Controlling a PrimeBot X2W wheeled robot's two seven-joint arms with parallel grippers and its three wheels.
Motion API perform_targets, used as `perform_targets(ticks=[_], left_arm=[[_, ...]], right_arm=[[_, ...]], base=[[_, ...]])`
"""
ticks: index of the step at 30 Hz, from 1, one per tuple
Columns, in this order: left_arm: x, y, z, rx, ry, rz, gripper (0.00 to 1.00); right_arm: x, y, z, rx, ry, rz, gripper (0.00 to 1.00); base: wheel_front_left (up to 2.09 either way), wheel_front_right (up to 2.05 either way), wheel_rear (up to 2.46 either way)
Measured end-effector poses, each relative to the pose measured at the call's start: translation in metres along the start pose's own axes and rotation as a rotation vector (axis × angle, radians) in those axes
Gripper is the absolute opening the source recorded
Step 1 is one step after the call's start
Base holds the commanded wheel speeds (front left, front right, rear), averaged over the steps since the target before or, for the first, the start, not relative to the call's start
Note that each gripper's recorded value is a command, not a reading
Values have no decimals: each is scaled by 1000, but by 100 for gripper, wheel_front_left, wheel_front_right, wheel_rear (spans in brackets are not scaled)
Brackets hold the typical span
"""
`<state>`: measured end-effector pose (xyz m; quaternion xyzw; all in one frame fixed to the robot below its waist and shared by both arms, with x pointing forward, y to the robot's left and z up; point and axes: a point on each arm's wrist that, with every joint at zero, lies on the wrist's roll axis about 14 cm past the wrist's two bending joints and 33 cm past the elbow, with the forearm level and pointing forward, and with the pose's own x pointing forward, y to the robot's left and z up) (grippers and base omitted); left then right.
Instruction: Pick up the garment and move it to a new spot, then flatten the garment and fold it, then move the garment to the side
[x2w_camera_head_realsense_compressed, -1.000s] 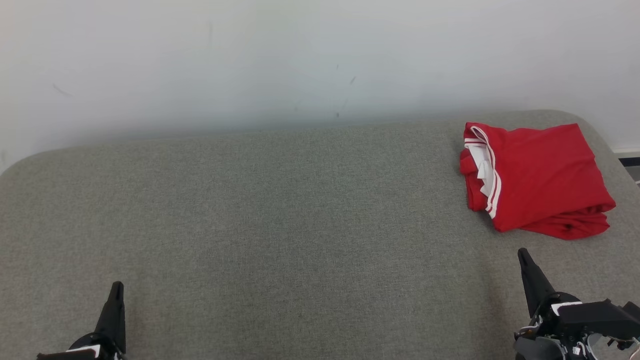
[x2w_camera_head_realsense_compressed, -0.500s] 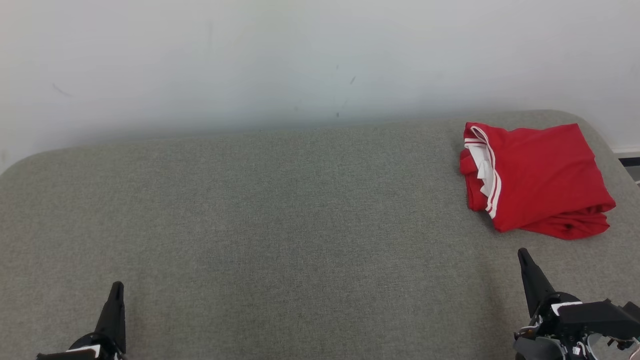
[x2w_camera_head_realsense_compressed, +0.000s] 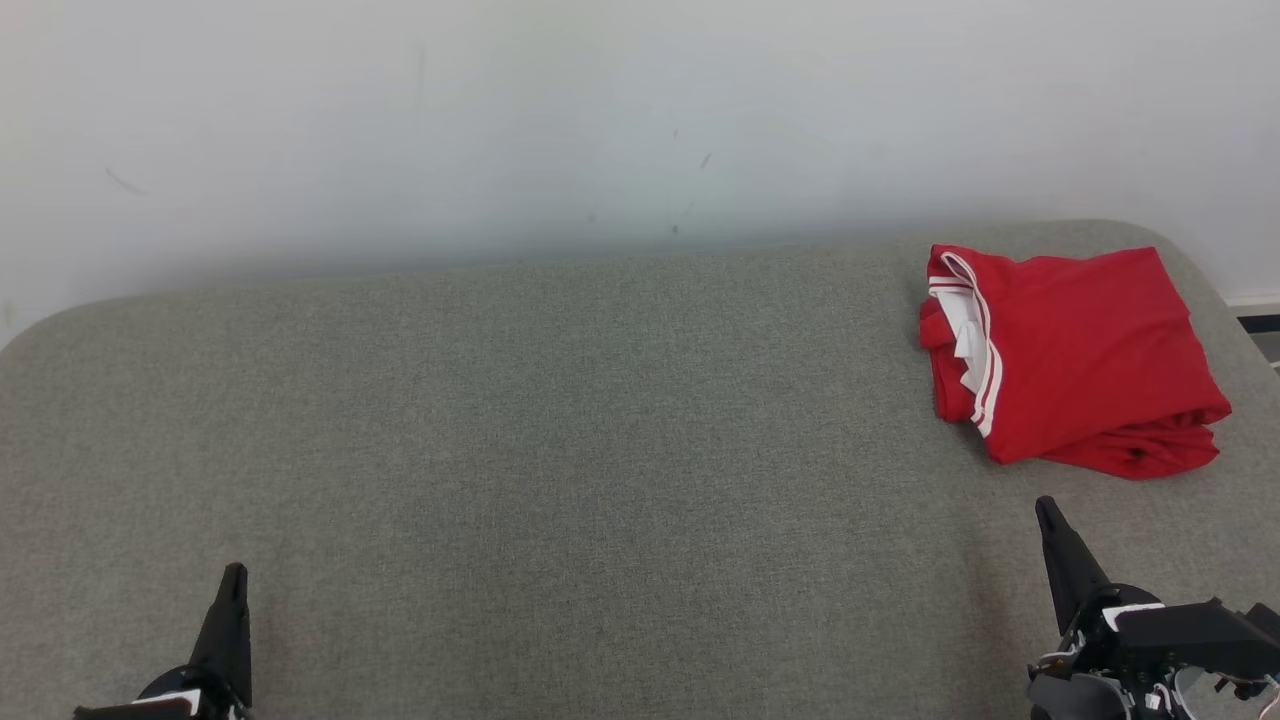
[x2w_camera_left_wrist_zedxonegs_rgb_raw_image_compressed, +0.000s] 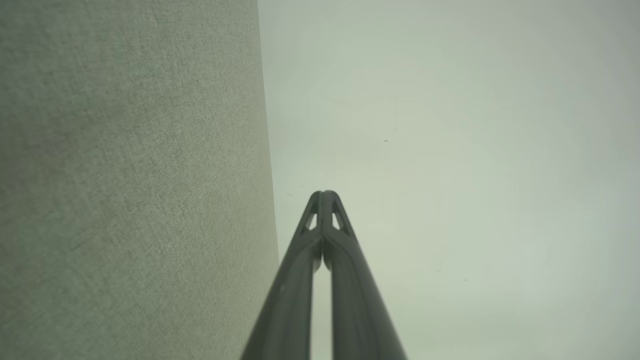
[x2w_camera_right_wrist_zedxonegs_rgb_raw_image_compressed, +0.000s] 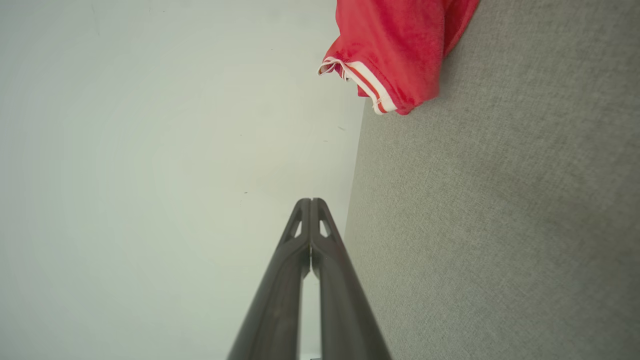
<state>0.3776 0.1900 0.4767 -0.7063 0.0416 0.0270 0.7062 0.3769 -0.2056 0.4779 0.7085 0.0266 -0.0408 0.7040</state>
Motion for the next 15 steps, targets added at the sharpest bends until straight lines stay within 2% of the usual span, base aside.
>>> perform_targets(ticks=[15], left_arm=[[0,0,0,0,0,0,0]], right_arm=[[0,0,0,0,0,0,0]], base=[[0,0,0]])
